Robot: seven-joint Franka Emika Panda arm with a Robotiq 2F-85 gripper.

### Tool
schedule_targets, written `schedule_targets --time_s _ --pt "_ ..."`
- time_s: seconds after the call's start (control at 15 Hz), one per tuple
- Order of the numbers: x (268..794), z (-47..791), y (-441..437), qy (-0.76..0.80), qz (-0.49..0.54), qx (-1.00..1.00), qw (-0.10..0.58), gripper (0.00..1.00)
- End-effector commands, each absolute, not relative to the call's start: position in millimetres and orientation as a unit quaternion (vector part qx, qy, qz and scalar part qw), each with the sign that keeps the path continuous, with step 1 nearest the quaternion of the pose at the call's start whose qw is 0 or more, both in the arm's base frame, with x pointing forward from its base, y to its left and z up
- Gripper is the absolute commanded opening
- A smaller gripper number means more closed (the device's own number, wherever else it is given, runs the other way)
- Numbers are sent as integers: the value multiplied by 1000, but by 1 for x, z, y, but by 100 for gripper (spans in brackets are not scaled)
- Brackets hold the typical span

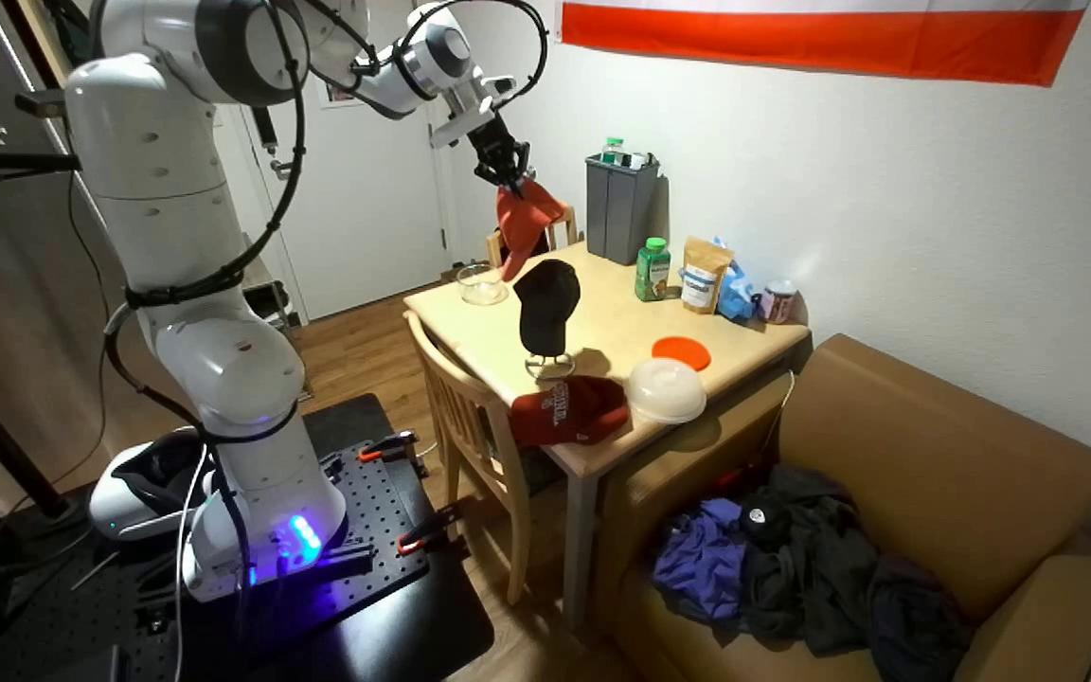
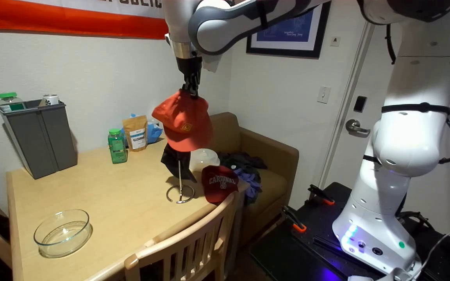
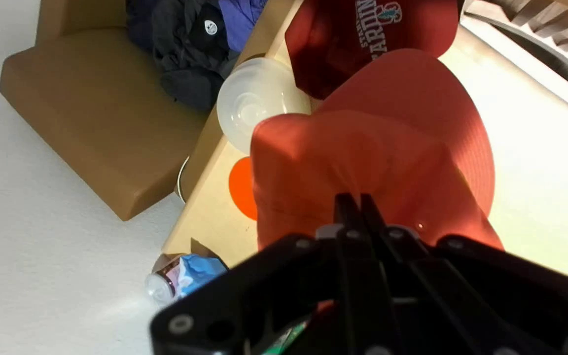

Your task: Put the orange cup on the gray back

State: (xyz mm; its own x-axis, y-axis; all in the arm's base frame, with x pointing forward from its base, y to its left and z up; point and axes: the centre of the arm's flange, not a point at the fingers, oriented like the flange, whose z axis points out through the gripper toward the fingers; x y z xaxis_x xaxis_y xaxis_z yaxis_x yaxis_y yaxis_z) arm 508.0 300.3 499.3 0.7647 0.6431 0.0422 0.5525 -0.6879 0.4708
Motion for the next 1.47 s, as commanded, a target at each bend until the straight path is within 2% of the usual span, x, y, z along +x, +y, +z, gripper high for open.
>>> schedule_targets --time_s 0.0,0.6,1.4 --pt "527 500 314 348 108 907 212 1" --pt "584 451 305 355 136 913 146 1" --pt "595 405 267 309 109 939 104 1"
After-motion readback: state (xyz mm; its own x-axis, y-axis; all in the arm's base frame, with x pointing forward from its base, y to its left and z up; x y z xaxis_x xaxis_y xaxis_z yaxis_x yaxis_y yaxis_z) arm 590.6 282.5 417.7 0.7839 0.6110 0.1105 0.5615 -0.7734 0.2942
